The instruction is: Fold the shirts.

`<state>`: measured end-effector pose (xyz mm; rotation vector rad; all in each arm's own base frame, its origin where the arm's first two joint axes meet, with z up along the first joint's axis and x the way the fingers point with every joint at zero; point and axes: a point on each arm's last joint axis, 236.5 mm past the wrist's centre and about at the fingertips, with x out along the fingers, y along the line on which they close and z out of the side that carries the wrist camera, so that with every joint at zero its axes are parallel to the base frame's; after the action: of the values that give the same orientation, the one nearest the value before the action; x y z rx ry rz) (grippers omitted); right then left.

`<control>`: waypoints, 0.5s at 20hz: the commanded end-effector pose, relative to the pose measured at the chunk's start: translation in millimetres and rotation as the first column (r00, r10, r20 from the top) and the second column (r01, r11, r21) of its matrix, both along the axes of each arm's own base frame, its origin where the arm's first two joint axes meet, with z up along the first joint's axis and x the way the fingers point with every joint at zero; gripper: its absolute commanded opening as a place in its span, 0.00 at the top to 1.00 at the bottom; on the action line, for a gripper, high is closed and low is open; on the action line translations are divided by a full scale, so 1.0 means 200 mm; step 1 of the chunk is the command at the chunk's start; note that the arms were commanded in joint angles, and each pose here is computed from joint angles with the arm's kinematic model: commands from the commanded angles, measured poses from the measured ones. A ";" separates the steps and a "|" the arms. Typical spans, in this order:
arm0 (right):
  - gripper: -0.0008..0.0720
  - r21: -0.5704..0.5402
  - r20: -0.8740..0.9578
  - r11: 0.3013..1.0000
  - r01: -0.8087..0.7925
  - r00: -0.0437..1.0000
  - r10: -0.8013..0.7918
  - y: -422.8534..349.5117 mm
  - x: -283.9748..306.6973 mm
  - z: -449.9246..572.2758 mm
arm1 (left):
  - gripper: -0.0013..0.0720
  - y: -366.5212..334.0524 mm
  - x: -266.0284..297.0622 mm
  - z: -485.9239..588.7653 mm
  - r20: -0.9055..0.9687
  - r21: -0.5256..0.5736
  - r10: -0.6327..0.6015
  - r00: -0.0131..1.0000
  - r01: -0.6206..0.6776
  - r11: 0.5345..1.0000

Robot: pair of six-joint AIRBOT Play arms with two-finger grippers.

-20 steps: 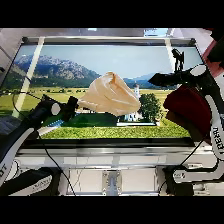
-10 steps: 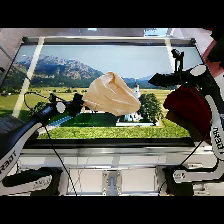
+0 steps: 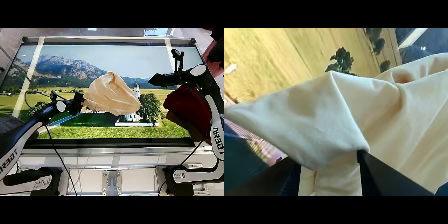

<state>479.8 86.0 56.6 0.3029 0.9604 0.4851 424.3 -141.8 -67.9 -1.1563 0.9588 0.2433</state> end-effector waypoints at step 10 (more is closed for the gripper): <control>0.43 0.023 0.110 0.993 0.120 0.986 -0.122 0.11 0.28 -0.13 | 0.96 0.10 0.23 0.13 0.192 -0.069 0.175 0.966 -0.164 0.984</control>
<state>517.6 96.0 49.7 0.3128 0.8507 0.4219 461.0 -127.5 -50.9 -1.2713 0.7546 0.2473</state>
